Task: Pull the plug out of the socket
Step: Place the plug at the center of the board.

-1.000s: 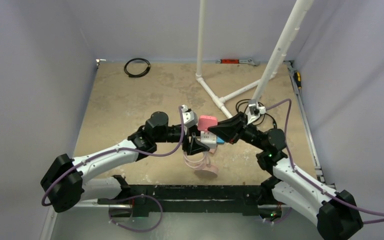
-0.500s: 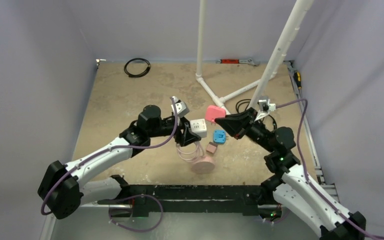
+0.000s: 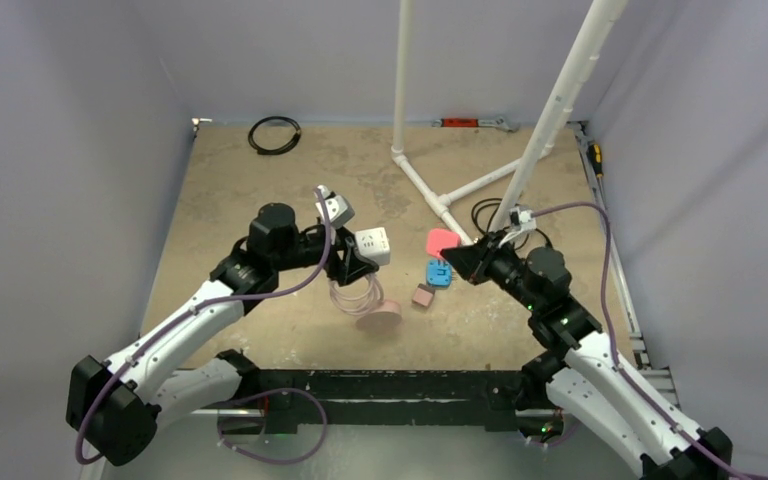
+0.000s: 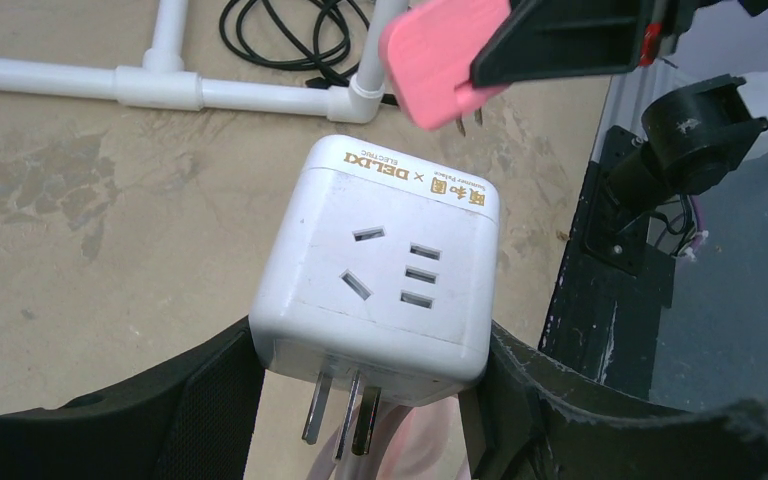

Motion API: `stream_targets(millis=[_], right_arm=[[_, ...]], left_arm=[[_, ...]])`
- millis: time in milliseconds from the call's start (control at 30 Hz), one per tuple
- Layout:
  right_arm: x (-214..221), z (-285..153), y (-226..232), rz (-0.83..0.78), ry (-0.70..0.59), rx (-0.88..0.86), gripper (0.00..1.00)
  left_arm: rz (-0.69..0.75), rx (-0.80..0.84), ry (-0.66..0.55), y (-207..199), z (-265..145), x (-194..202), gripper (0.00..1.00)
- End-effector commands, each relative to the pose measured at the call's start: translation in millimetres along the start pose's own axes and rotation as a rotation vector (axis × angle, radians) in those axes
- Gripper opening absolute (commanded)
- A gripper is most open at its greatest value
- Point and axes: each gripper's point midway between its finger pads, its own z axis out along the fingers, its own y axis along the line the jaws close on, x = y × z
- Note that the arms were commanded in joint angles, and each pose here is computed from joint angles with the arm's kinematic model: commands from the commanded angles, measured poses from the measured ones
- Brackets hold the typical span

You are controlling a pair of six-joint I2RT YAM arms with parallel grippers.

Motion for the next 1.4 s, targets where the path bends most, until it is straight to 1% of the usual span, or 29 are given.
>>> stream_targets(millis=[0,100,233,300,400,467,800,1100,1367], right_arm=[[41.2,0.3,-28.3,0.098,0.081,0.08,0.0],[62.3,1.2,-42.9,0.134,0.112,0.112,0.0],[81.7,5.9,-62.0,0.151,0.129,0.157,0.0],[84.2,9.8,-67.4,0.158,0.119,0.169,0.0],[86.2,17.8,-63.3,0.223,0.091,0.127,0.0],[89.2,20.9,-68.6,0.241,0.084,0.142,0.0],[83.8,30.6,-87.1,0.25,0.023,0.219,0.0],[100.6,41.7,-99.0,0.282,0.066,0.253,0.0],[115.8,47.2,-117.2,0.304,0.107,0.33,0.0]], left_arm=[[0.071,0.043,-0.079,-10.6,-6.5,-37.3,0.0],[0.064,0.042,-0.056,-8.7,-4.8,-31.2,0.0],[0.063,0.058,-0.058,-11.5,-4.5,-30.0,0.0],[0.063,0.06,-0.059,-11.9,-4.7,-30.4,0.0],[0.067,0.06,-0.058,-11.9,-4.8,-30.1,0.0],[0.069,0.063,-0.058,-12.2,-5.0,-30.2,0.0],[0.069,0.076,-0.055,-14.0,-4.5,-29.0,0.0],[0.069,0.084,-0.058,-16.0,-5.2,-29.3,0.0],[0.068,0.087,-0.059,-16.4,-4.9,-29.2,0.0]])
